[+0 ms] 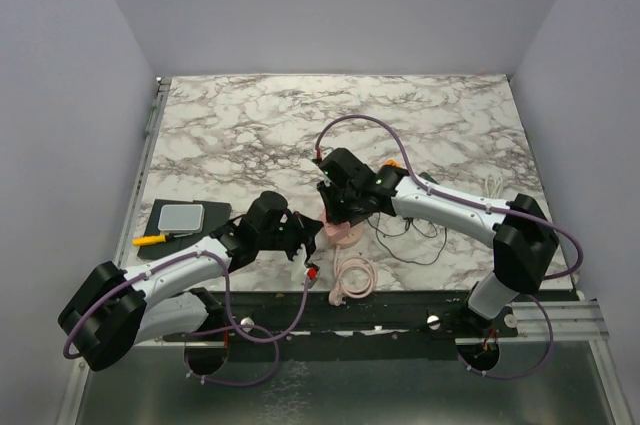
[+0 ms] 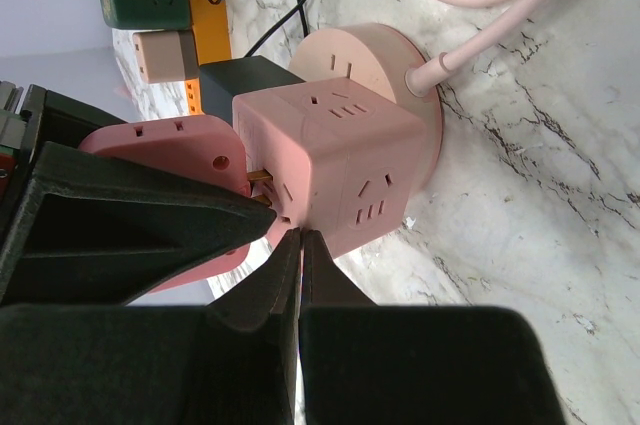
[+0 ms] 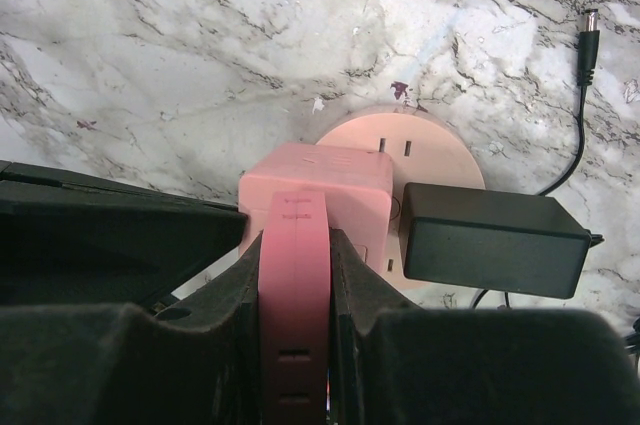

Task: Insert the plug

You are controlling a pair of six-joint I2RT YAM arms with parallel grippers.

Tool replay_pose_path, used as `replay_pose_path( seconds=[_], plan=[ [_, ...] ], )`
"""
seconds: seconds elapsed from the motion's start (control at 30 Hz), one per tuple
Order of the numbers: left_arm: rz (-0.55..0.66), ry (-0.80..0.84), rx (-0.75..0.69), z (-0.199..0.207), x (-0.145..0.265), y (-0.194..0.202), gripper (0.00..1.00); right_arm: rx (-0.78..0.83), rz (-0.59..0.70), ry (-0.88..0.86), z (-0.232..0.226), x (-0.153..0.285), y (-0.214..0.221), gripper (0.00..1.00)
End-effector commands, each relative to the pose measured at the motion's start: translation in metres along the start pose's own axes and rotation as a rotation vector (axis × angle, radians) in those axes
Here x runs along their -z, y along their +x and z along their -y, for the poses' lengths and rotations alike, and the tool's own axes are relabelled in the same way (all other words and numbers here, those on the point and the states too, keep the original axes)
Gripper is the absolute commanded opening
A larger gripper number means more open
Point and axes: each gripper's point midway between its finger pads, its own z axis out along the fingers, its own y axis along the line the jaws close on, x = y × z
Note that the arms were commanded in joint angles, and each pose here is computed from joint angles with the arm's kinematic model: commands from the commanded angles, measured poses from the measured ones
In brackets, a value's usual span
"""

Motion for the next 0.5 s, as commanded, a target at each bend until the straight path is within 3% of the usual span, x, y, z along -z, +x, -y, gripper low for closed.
replay_pose_path(
  seconds=[0.0,0.27,0.47],
  plan=[
    [0.017,0.027,0.012,0.005,-0.004,-0.004,0.0,0.02,-0.426,0.085,0.022,-0.031,0.125,0.01],
    [0.019,0.025,0.014,0.006,-0.004,-0.004,0.0,0.009,-0.438,0.103,0.028,-0.03,0.136,0.01],
    [0.018,0.017,0.003,0.003,-0.003,-0.005,0.0,0.049,-0.396,0.124,0.03,-0.026,0.116,0.02]
  ],
)
